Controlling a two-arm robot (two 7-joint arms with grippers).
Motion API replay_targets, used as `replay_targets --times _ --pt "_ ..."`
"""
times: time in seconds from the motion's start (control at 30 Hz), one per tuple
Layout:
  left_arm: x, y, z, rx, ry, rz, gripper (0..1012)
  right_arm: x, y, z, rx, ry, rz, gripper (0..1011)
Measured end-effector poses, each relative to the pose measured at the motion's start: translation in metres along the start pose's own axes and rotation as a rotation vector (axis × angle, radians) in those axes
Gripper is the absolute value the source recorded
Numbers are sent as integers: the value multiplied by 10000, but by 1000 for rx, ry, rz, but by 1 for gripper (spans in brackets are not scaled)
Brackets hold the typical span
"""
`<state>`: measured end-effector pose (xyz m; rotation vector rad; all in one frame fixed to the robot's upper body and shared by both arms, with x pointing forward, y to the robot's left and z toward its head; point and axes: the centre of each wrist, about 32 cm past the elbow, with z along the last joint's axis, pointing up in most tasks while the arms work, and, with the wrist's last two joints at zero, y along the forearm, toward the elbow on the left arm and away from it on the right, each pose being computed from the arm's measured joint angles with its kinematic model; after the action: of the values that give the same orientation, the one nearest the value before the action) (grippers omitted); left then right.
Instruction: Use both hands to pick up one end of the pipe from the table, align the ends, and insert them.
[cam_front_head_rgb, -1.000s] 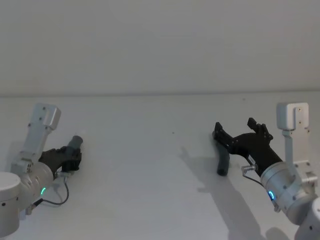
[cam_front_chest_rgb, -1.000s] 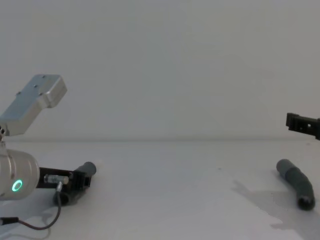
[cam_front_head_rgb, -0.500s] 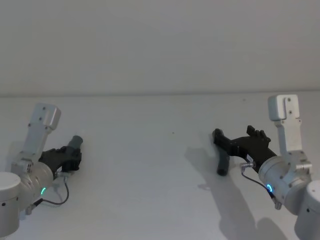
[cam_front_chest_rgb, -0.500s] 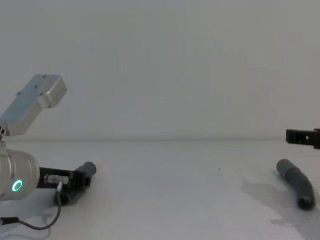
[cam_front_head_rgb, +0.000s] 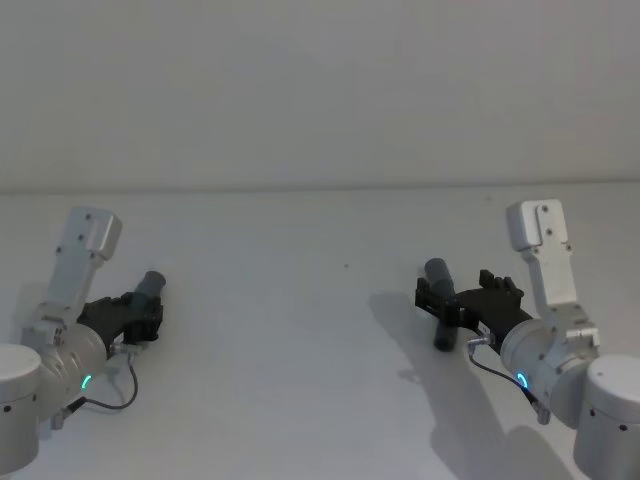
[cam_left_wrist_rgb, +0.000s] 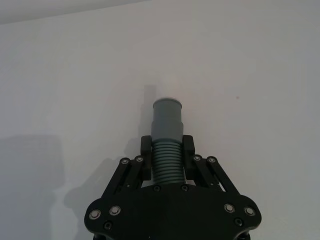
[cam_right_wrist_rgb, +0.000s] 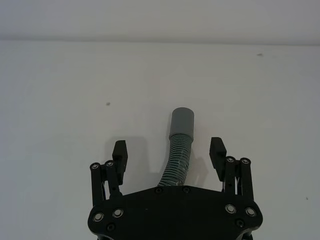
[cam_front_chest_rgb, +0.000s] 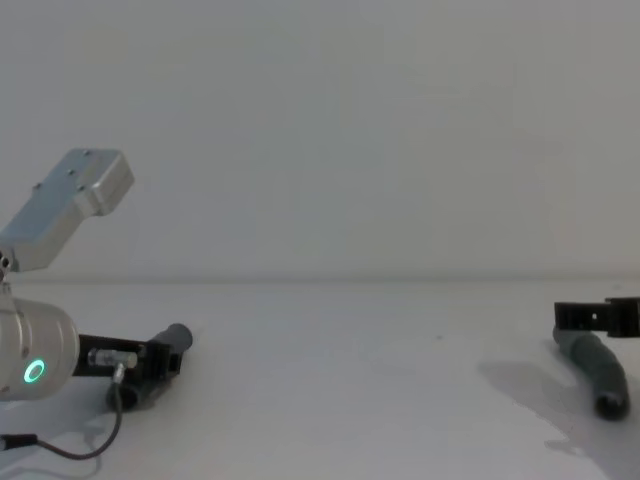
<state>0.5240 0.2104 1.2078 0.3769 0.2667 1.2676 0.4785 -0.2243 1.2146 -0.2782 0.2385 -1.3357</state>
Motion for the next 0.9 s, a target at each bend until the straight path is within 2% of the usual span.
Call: replay_targets --times 0.57,0.9 --pt "0 0 0 0 0 0 321 -9 146 -156 27 -34 -29 1000" --pt "0 0 0 0 0 0 320 17 245 -236 2 -24 -38 1000"
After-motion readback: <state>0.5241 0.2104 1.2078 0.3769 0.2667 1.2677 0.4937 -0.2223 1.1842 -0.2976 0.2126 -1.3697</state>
